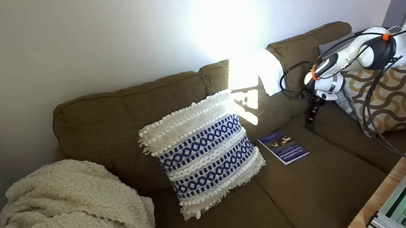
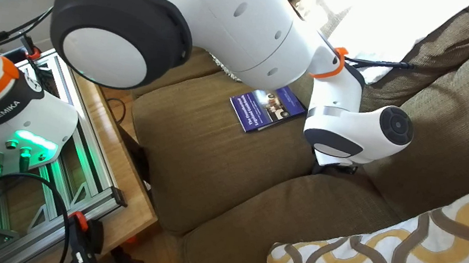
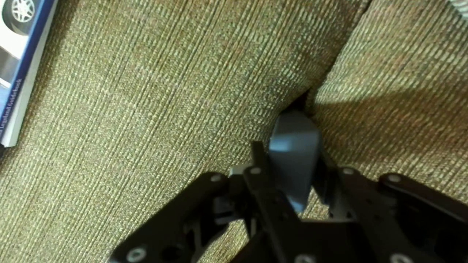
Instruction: Remove the black remote from in-between the cushions of the couch
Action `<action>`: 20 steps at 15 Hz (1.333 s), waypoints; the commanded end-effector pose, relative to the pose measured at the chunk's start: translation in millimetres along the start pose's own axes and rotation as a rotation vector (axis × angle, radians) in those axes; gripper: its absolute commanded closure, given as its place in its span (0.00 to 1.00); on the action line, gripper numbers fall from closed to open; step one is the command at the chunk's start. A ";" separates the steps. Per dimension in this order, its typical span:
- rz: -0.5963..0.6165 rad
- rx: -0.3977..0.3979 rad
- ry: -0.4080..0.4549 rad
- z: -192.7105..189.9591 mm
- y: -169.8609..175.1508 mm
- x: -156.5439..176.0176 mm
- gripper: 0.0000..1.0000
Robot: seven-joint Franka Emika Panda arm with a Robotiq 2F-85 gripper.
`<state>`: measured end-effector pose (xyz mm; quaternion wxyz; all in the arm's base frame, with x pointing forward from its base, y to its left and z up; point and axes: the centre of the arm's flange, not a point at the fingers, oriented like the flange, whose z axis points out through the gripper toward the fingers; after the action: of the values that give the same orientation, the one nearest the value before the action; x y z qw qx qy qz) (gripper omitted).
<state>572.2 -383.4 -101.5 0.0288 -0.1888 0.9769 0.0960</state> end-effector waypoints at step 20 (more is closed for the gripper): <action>-0.271 -0.123 -0.310 -54.4 32.9 33.2 0.92</action>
<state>543.6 -393.9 -84.5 0.1515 -0.2988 0.9307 0.1466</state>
